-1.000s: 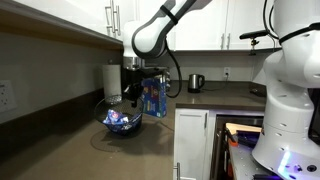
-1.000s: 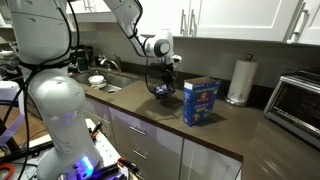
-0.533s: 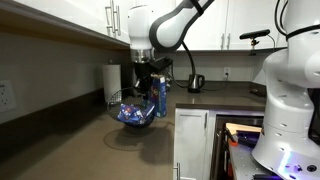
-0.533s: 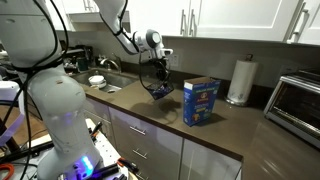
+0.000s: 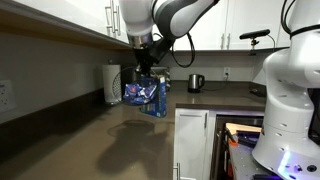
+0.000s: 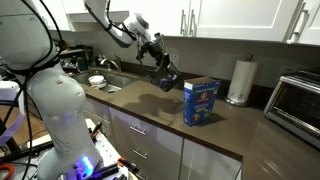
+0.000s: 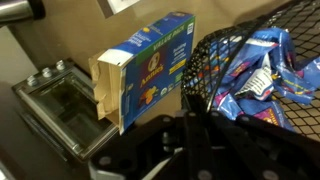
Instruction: Pour the contents in the black basket on the countertop
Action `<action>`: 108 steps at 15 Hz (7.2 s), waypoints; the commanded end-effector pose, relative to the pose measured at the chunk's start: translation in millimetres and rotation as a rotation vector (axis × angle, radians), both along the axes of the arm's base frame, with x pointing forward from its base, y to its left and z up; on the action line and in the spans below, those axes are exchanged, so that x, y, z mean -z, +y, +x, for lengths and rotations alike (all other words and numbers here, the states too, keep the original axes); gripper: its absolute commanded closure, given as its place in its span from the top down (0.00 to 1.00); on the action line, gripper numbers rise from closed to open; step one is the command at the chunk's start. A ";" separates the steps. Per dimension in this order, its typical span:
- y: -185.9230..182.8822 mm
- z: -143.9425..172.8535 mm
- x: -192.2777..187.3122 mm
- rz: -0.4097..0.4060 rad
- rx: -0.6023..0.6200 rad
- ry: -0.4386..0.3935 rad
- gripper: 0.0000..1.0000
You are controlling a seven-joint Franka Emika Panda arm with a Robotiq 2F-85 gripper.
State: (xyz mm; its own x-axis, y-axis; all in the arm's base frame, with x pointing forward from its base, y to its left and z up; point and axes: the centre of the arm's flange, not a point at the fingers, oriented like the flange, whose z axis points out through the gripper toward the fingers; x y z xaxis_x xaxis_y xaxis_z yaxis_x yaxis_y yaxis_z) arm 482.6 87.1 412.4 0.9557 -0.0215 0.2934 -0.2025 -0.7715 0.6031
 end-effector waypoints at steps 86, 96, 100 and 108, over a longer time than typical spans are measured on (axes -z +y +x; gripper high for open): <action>225.8 -30.3 117.9 0.641 -0.884 0.665 0.19; 234.8 -42.4 110.8 0.570 -0.875 0.612 0.84; 228.2 -34.8 96.3 0.531 -0.871 0.540 1.00; 178.9 -6.8 38.5 0.456 -0.812 0.435 1.00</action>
